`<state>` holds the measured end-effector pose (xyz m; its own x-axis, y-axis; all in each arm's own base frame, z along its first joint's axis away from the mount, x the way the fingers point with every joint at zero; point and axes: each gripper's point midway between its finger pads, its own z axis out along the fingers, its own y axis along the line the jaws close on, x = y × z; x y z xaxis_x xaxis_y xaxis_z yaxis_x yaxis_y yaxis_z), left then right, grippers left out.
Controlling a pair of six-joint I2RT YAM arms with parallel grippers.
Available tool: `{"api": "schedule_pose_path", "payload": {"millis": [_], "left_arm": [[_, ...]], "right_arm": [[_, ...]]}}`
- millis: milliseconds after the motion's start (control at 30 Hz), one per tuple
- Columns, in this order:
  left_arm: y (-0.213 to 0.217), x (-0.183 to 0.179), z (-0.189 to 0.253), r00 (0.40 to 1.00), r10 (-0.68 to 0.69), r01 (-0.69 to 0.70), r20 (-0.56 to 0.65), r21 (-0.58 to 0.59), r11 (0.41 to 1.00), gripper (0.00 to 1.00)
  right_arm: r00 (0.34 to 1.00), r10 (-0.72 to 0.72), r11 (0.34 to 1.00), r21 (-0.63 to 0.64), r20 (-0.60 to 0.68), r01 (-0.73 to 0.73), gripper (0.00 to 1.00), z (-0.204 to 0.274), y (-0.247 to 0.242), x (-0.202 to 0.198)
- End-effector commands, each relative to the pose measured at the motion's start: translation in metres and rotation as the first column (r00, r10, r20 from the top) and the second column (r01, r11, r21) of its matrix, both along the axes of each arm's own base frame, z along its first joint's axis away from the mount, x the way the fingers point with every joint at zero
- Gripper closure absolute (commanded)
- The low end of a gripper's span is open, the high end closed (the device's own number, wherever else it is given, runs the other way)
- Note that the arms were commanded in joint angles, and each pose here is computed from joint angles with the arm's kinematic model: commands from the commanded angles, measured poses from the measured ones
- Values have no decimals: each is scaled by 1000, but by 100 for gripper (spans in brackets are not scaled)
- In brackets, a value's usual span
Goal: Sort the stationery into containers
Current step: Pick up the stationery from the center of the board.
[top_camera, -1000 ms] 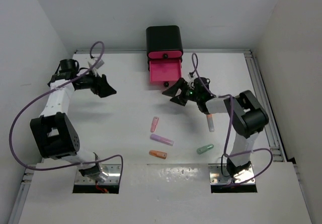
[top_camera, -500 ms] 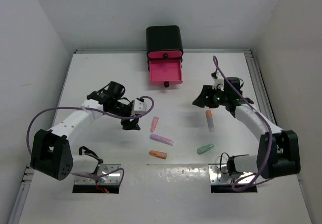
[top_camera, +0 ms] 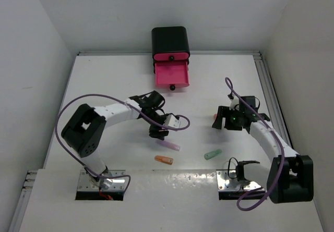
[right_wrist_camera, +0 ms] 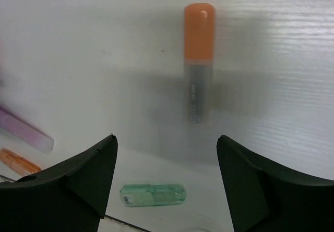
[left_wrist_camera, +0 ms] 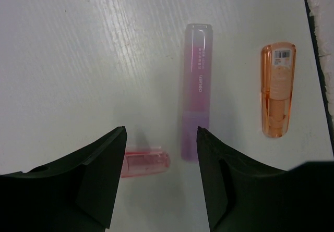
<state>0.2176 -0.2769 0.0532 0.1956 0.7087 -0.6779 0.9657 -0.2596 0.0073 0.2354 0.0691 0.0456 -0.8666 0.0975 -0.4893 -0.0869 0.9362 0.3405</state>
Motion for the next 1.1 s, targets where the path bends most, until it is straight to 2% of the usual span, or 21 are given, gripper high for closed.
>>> {"api": "schedule_pose_path", "payload": {"millis": [0,167,400,667,867,967,1033,1067], "left_arm": [[-17,9,2,996,-58,58,74,-1,998,38],[-26,0,-14,989,-119,115,83,53,992,40],[-23,-25,-29,978,-206,204,30,58,977,40],[-14,-37,-41,964,-262,256,48,100,962,41],[-20,-37,-46,973,-220,210,70,125,970,45],[-20,-36,-56,978,-195,181,70,177,967,53],[-22,-37,-58,978,-194,176,73,193,965,63],[-22,-38,-59,981,-183,166,69,198,966,72]], "right_arm": [[998,-59,998,-29,7,59,24,1,-13,2],[997,-73,996,-42,3,73,22,-2,-16,9],[999,-50,998,-49,-3,49,22,0,-16,28],[999,-24,998,-54,-41,22,22,-12,-15,38],[999,-26,996,-84,-48,21,24,-20,-19,47],[999,-16,992,-123,-50,10,26,-23,-21,48],[999,4,990,-141,-52,-11,28,-24,-19,50],[999,6,988,-154,-43,-12,31,-24,-20,52]]}}
